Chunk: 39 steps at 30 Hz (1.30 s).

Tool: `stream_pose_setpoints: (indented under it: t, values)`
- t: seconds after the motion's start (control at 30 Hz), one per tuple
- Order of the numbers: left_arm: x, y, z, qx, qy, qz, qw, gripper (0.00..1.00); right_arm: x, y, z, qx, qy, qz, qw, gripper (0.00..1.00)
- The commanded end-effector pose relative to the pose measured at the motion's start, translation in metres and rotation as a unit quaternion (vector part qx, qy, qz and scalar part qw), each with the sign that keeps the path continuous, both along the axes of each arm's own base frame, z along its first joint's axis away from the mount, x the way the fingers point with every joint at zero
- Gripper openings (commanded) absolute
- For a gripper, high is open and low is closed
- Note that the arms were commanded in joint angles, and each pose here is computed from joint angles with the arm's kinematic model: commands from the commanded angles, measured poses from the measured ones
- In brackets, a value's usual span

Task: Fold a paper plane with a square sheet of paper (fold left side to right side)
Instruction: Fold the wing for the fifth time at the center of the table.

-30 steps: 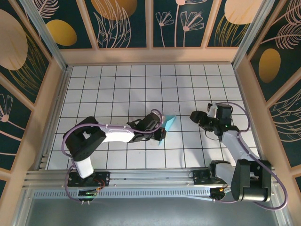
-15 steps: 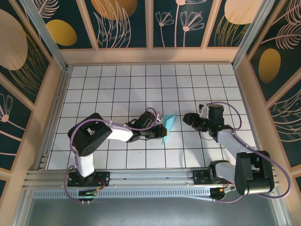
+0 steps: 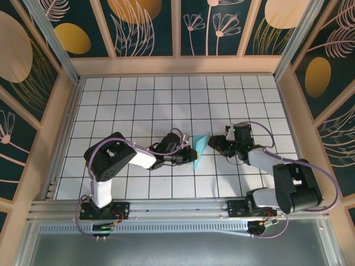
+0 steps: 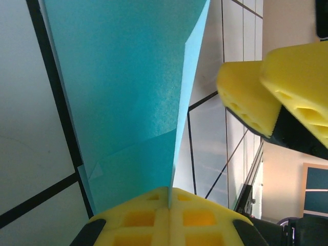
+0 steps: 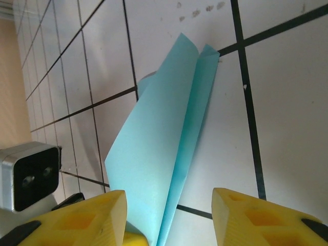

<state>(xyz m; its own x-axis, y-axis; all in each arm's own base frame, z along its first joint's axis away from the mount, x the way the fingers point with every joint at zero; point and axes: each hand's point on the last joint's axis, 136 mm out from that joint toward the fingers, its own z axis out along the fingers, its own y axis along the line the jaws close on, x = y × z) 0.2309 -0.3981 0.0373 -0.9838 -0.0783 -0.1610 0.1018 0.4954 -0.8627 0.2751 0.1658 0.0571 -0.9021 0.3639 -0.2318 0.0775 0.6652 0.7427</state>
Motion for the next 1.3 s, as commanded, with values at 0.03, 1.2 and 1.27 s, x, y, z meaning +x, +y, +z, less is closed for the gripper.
stream_pose_setpoints:
  t: [0.03, 1.2, 1.27]
  values:
    - [0.0, -0.001, 0.001, -0.021, 0.011, 0.004, 1.0, 0.0, 0.018, 0.009, 0.011, 0.005, -0.022, -0.009, 1.0, 0.46]
    - [0.002, -0.004, -0.001, -0.04, 0.029, 0.014, 0.999, 0.0, 0.029, 0.035, -0.017, -0.012, 0.002, 0.004, 1.0, 0.43]
    - [0.001, -0.003, -0.003, -0.038, 0.03, 0.014, 0.999, 0.0, 0.028, 0.035, -0.022, -0.017, 0.008, 0.003, 1.0, 0.43]
